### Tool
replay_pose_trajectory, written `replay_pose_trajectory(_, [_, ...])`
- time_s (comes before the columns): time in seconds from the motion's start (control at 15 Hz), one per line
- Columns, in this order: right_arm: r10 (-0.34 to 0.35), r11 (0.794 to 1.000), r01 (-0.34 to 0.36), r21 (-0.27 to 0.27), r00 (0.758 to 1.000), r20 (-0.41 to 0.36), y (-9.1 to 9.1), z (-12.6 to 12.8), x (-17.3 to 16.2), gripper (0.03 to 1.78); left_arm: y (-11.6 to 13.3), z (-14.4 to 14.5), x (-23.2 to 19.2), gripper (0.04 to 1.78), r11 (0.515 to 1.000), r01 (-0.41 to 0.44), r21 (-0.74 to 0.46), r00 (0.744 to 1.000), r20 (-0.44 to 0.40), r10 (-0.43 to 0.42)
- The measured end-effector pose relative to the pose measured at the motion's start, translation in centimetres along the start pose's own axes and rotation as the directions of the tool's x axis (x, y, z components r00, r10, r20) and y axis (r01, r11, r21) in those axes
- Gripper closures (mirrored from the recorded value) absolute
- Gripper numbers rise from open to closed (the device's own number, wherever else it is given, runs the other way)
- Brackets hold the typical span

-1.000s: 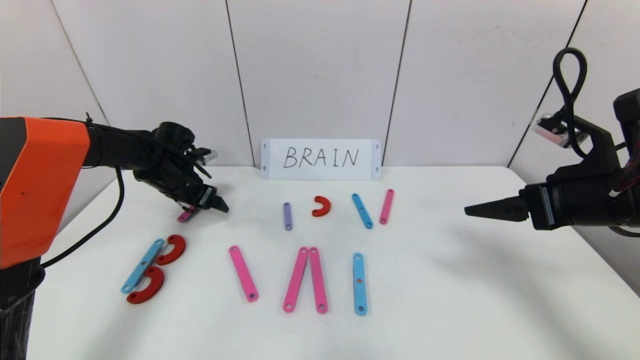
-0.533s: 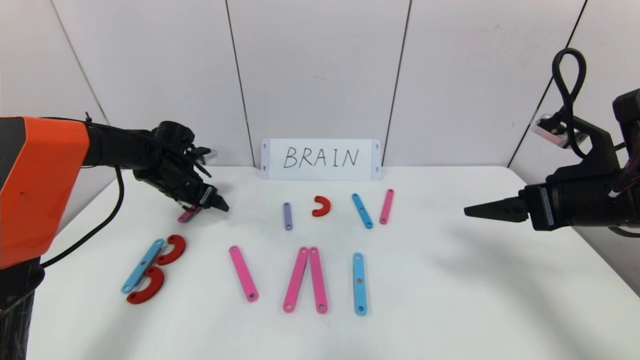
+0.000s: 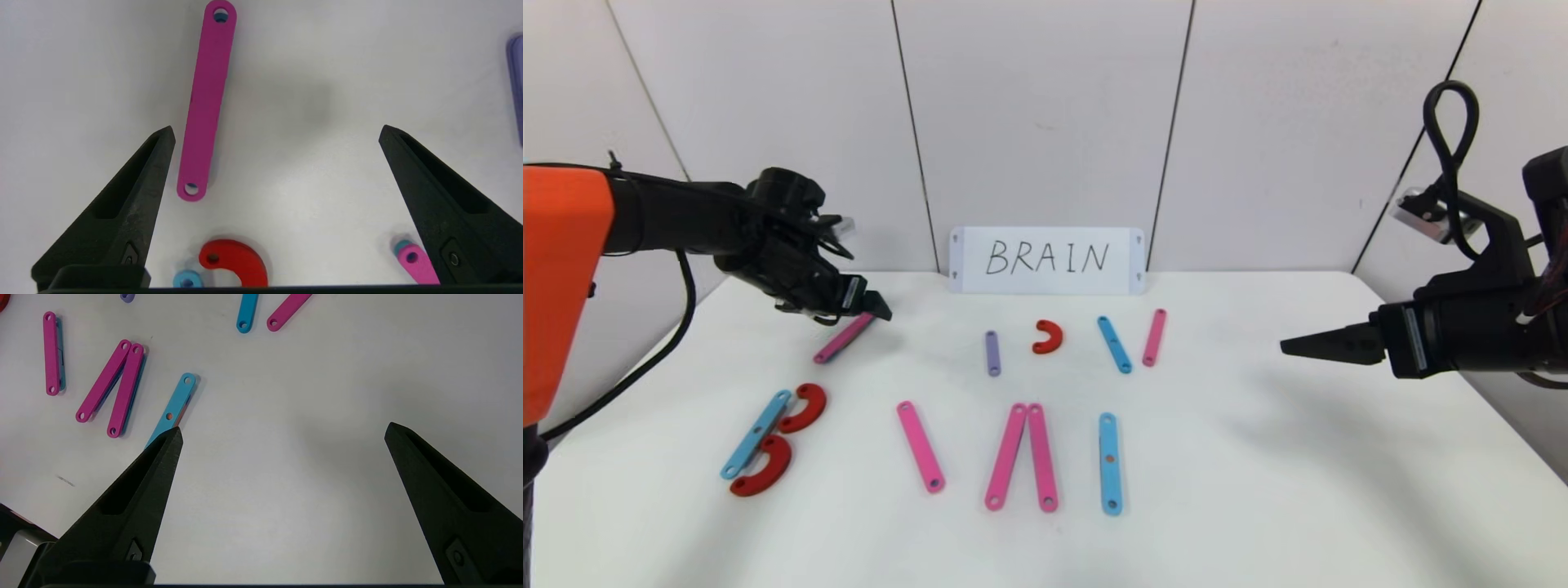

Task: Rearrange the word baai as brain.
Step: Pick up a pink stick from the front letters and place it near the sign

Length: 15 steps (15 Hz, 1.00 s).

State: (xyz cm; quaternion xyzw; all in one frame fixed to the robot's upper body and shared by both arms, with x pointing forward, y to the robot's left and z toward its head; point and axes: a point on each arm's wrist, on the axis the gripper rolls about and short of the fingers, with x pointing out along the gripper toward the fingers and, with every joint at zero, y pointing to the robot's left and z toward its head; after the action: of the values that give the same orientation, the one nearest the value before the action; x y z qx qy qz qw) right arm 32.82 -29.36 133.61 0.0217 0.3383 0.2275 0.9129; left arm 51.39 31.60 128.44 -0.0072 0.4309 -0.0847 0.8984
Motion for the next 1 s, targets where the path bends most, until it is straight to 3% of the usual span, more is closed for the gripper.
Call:
replay_pose_trajectory(0.4, [-0.001,1.0,0.001,0.001,1.0,-0.003,0.0,0.0,0.1,0.08,-5.0,-2.5,-2.7,0.07,0.967,-0.13,-0.22,0.989,-0.095,0.112])
replay_pose_trajectory(0.67, [-0.002,1.0,0.002,0.002,1.0,-0.005,-0.1,0.0,0.1,0.08,-9.2,-4.8,-3.9,0.07,0.935,-0.168,-0.312,0.984,-0.114,0.138])
replay_pose_trajectory(1.0, [-0.002,1.0,0.002,0.002,1.0,-0.004,-0.1,0.0,0.1,0.08,-12.1,-7.4,-4.7,0.07,0.906,-0.191,-0.378,0.978,-0.151,0.143])
